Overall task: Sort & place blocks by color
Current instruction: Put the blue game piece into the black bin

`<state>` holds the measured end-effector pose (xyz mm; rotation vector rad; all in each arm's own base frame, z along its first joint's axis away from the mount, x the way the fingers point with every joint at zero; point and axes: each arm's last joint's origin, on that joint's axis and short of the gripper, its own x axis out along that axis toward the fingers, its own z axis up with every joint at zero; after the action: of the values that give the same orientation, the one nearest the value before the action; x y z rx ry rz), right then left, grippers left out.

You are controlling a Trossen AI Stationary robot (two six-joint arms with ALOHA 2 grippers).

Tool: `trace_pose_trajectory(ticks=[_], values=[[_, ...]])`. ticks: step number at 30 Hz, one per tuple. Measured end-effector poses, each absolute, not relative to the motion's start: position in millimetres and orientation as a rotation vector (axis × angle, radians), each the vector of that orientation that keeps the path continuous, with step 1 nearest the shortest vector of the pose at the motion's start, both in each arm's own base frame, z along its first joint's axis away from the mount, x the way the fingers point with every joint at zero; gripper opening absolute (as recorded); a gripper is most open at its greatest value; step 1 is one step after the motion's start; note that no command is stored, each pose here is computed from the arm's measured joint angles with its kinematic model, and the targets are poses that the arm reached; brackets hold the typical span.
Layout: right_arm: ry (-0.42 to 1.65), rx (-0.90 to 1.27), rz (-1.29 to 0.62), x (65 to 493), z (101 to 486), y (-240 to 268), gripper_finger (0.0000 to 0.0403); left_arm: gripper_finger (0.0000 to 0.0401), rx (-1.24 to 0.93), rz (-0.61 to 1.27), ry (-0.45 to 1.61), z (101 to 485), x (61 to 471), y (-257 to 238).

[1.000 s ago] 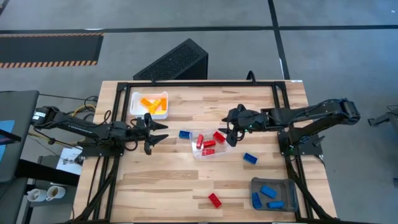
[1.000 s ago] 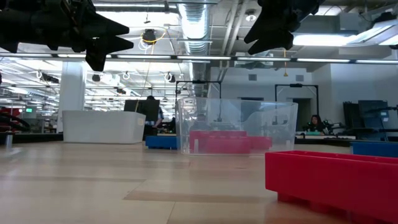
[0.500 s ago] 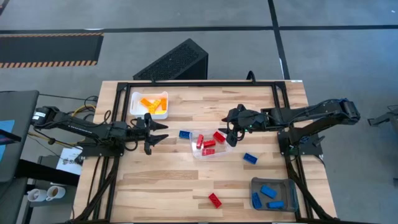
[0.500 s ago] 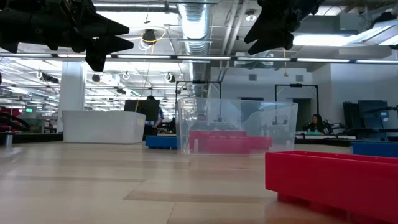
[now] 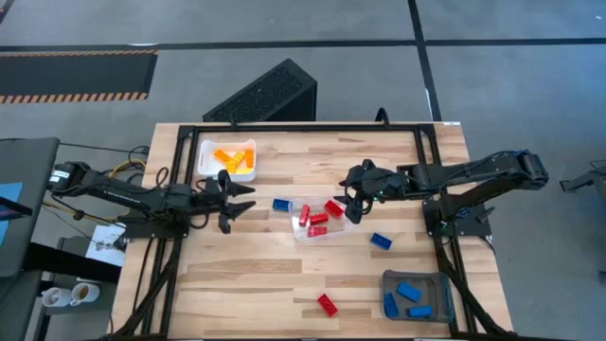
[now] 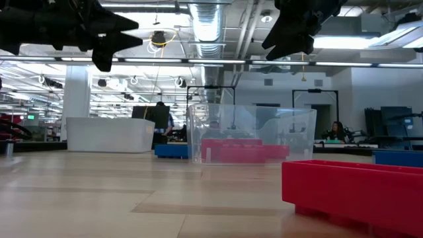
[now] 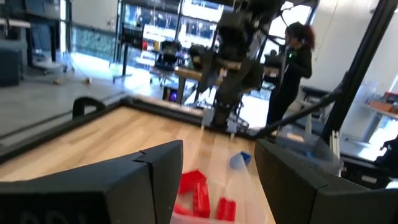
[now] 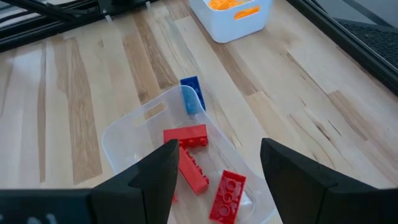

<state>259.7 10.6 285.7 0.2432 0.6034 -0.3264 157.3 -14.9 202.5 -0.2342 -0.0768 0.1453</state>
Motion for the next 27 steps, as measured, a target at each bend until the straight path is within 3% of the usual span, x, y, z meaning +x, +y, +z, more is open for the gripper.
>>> trace_pose_trajectory(ticks=[6,27], values=[[0.612,0.24,-0.328,259.2,285.0,10.3,0.0249,0.0182,-0.198,0.142,-0.139,209.1,156.7,-14.8],[0.677,0.227,-0.296,254.1,280.4,24.0,0.0249,0.0182,-0.3,0.052,-0.063,196.1,168.9,-19.5]])
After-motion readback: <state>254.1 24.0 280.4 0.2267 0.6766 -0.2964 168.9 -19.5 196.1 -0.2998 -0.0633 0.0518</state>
